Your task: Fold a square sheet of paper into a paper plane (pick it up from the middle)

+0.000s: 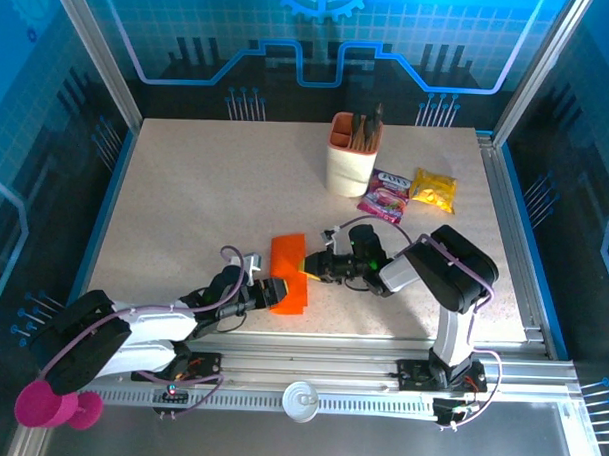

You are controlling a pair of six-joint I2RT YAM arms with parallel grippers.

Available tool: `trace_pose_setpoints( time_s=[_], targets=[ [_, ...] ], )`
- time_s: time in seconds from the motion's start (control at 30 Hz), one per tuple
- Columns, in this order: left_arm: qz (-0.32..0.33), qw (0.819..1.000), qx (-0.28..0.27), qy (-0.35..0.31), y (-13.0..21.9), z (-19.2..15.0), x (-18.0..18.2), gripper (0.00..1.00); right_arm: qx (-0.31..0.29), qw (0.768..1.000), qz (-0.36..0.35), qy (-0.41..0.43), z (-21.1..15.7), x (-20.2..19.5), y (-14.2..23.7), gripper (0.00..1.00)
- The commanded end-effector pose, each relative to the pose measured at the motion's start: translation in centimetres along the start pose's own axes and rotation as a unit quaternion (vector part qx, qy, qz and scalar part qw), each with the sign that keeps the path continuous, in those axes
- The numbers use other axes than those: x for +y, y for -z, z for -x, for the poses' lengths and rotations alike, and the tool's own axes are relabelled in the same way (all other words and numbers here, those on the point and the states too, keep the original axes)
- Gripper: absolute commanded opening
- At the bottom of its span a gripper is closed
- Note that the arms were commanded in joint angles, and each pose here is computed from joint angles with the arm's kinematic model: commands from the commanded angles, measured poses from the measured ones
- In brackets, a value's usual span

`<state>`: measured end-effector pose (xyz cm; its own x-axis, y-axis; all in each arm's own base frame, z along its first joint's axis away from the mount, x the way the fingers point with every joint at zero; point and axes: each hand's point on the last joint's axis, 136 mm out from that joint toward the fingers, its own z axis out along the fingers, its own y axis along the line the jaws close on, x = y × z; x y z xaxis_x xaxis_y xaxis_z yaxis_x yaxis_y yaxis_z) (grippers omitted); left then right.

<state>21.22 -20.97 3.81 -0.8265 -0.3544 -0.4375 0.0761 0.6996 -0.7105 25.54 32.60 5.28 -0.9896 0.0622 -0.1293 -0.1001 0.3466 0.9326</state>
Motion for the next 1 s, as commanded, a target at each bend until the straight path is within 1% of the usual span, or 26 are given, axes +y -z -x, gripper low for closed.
trace_pose_setpoints(
  time_s=[0.0,0.17,0.27,0.4,0.47,0.6,0.97],
  targets=[
    [-0.003,1.000,0.016,0.007,-0.1,-0.7,-0.3,0.56,-0.001,1.000,0.001,0.012,0.0,0.4,0.6,0.16],
    [-0.003,1.000,0.018,0.005,-0.1,-0.7,-0.3,0.57,0.002,1.000,0.005,0.015,0.1,0.7,0.4,0.00],
    [0.003,1.000,0.011,0.002,0.1,-0.4,-0.3,0.60,0.005,1.000,0.010,0.017,0.0,1.0,0.3,0.00],
    [0.015,1.000,-0.015,-0.001,0.9,1.0,-0.6,0.73,0.010,1.000,0.016,0.022,-0.2,1.5,0.1,0.00],
    [0.017,0.999,-0.028,-0.002,1.4,1.8,-0.9,0.76,0.012,1.000,0.016,0.024,-0.4,1.6,0.0,0.00],
    [0.015,0.999,-0.036,-0.003,2.0,2.4,-1.4,0.77,0.018,0.999,0.014,0.025,-0.7,1.6,-0.5,0.00],
    [0.006,1.000,-0.008,0.001,0.9,1.1,-1.0,0.77,0.028,0.999,0.013,0.028,-1.3,1.7,-1.6,0.00]
  ],
)
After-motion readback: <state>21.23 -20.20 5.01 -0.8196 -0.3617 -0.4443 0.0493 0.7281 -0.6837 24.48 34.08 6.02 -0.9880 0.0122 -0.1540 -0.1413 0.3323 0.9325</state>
